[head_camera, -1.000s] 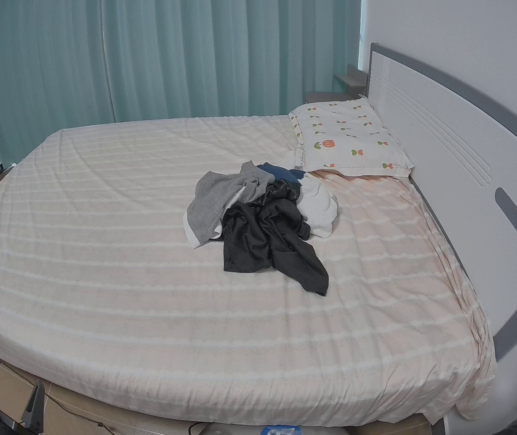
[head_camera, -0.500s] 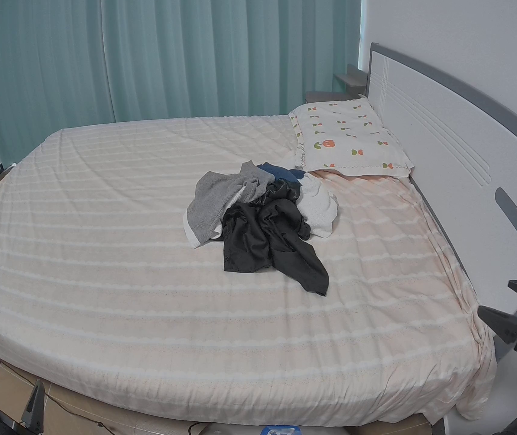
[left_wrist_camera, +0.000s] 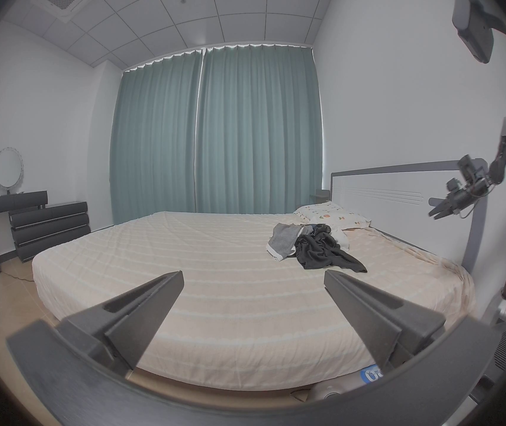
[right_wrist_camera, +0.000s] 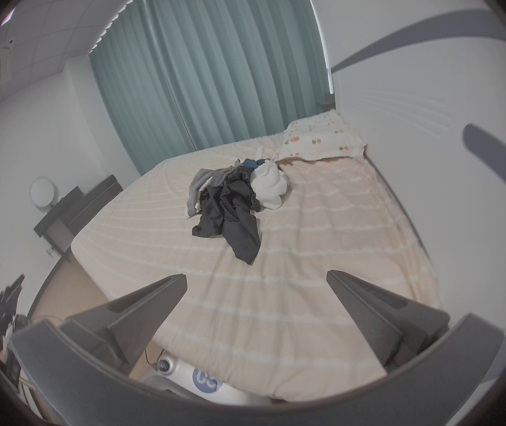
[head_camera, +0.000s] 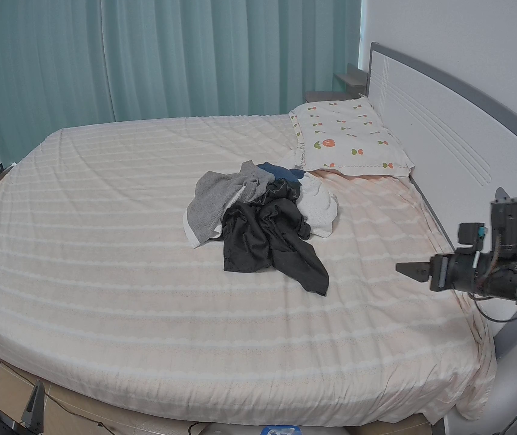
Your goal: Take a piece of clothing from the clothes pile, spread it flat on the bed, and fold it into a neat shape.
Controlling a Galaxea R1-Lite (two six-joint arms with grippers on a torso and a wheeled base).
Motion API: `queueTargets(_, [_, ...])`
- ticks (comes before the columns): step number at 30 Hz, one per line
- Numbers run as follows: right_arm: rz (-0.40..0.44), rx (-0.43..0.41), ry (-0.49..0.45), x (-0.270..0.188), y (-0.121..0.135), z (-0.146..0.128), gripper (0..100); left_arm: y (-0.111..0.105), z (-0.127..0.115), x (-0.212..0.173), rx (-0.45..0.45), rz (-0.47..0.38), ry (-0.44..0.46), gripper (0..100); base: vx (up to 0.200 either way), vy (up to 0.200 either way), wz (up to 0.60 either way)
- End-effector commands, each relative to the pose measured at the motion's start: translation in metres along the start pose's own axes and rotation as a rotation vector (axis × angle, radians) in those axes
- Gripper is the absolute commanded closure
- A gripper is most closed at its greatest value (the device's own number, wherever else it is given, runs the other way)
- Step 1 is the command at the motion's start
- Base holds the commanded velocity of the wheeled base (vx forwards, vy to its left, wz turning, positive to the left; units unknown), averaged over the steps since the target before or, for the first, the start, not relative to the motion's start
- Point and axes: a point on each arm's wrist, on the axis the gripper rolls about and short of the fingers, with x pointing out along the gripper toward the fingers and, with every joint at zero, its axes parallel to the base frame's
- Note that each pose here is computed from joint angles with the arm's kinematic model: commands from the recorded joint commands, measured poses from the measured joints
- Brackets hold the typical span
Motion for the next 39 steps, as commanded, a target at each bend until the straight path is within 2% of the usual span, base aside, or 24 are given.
queueTargets(1, [-0.015, 0.134, 0.123, 0.187, 0.023, -0.032, 0, 0.0, -0.004, 0.001, 0.0, 0.0, 0.009, 0, 0.0, 0.0, 0.0])
queueTargets(7, [-0.027, 0.179, 0.126, 0.218, 0.018, -0.036, 0, 0.0, -0.004, 0.001, 0.0, 0.0, 0.011, 0, 0.0, 0.0, 0.0])
queueTargets(17, [-0.022, 0.195, 0.134, 0.263, 0.022, -0.043, 0, 0.0, -0.004, 0.001, 0.0, 0.0, 0.011, 0, 0.0, 0.0, 0.0])
queueTargets(21, [-0.022, 0.195, 0.134, 0.263, 0.022, -0.043, 0, 0.0, -0.004, 0.001, 0.0, 0.0, 0.011, 0, 0.0, 0.0, 0.0])
queueTargets(22, [-0.021, 0.202, 0.134, 0.278, 0.022, -0.045, 0, 0.0, -0.004, 0.001, 0.0, 0.0, 0.011, 0, 0.0, 0.0, 0.0])
queueTargets(39, [-0.003, 0.177, 0.061, 0.321, 0.045, -0.055, 0, 0.0, -0.004, 0.001, -0.002, 0.0, 0.009, 0, 0.0, 0.0, 0.0])
